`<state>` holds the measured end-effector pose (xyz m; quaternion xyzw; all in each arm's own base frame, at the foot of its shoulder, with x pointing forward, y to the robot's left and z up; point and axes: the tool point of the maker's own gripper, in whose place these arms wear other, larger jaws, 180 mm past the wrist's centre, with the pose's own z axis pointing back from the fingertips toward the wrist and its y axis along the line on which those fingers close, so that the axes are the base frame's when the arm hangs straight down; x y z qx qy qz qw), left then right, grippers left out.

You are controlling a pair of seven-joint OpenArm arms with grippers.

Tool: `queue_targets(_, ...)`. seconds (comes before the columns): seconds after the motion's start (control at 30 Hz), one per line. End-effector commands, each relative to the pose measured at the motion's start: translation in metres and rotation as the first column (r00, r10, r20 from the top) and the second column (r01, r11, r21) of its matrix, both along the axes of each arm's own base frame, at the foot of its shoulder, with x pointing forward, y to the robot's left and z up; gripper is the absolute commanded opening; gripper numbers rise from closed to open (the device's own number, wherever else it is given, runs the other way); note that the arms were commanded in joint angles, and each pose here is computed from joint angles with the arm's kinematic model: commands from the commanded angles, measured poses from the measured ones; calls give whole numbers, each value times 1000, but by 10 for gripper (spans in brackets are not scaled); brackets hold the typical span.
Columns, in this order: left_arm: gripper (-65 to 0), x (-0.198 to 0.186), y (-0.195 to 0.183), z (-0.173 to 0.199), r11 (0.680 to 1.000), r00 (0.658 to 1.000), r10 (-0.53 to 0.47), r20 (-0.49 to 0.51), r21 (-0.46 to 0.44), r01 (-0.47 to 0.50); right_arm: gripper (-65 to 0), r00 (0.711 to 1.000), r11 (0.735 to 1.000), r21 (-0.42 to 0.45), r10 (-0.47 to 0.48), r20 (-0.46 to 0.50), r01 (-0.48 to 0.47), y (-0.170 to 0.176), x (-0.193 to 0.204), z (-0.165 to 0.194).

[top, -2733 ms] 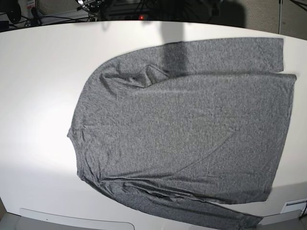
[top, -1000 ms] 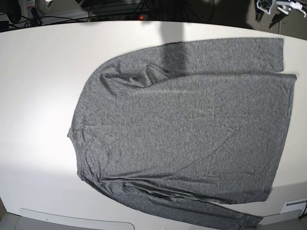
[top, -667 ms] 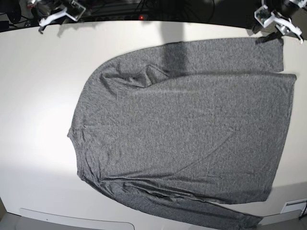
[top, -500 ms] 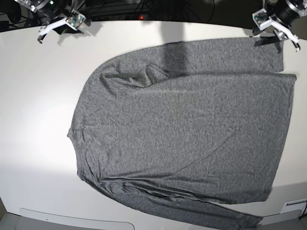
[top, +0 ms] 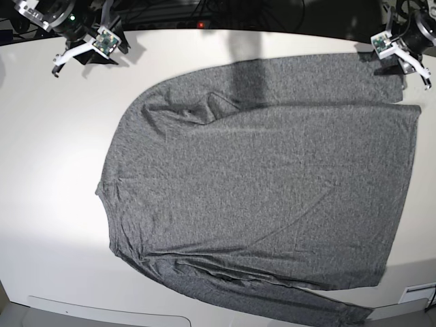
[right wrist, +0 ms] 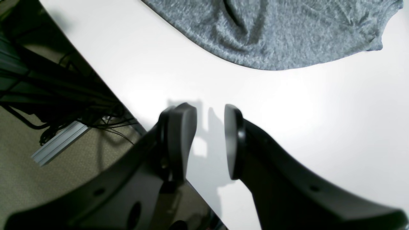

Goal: Fold the T-shirt properly
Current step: 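Move both grippers down toward the shoulder corners of the grey shirt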

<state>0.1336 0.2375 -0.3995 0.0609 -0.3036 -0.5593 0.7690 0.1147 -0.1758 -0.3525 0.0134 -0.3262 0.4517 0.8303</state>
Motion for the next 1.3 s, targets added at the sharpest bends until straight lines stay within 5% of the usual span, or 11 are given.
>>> queue_targets(0.0,-433,2,-2,5,1000,1000,-15,18,-21,15,-455,1000,1000,10,13,18,-13,3,2,6)
queue_targets(0.83,-433,3,-10,-8,993,1000,-22,14,-117,23,-455,1000,1000,-12,-2,13,2,-1,5,4)
queue_targets(1.27,-433,-9,-13,-35,995,997,-15,-74,-97,8,-455,1000,1000,-29,-9,0,9,-4,3,2)
